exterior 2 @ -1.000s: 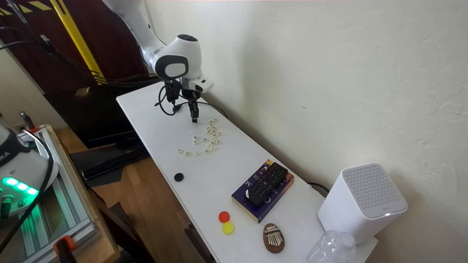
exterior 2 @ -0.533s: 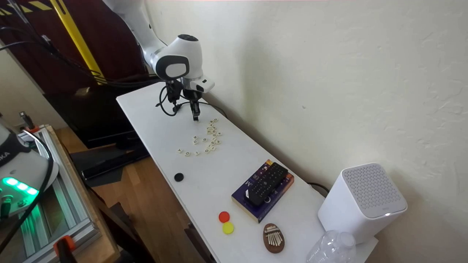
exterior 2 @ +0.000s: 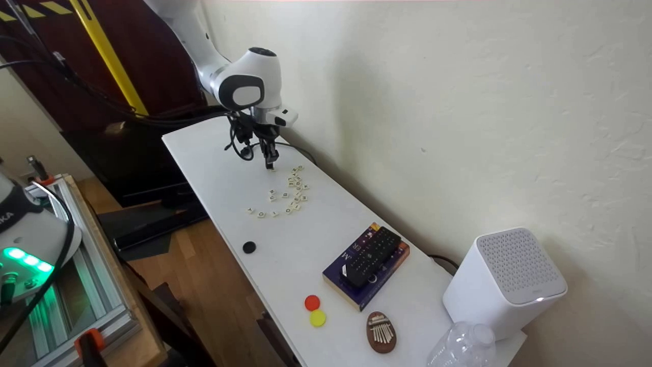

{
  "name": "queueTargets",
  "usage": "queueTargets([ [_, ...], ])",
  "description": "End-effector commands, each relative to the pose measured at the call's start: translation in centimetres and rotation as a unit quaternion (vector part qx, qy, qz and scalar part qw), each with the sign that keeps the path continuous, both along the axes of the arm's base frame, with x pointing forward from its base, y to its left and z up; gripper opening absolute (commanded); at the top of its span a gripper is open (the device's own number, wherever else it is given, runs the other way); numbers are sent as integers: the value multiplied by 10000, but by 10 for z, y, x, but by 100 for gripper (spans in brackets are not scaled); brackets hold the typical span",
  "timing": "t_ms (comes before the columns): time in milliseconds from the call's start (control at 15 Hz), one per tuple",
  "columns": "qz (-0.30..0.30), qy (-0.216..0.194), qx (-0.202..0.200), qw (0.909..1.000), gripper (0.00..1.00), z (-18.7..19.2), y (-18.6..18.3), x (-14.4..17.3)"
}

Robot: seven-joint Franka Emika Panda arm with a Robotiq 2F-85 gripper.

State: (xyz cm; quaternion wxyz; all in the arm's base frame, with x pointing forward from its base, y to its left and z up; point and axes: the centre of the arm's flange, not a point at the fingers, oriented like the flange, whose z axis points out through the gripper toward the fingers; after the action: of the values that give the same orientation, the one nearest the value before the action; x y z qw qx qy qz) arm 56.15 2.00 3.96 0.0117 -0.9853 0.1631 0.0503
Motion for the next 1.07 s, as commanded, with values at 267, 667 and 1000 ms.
queueTargets([
  [267,1048,386,-161,9936,0,-18,12,-6],
  [667,1446,443,-282,9881,0,-14,23,-8],
  [1000,1478,343,-277,9880,0,0,25,-15],
])
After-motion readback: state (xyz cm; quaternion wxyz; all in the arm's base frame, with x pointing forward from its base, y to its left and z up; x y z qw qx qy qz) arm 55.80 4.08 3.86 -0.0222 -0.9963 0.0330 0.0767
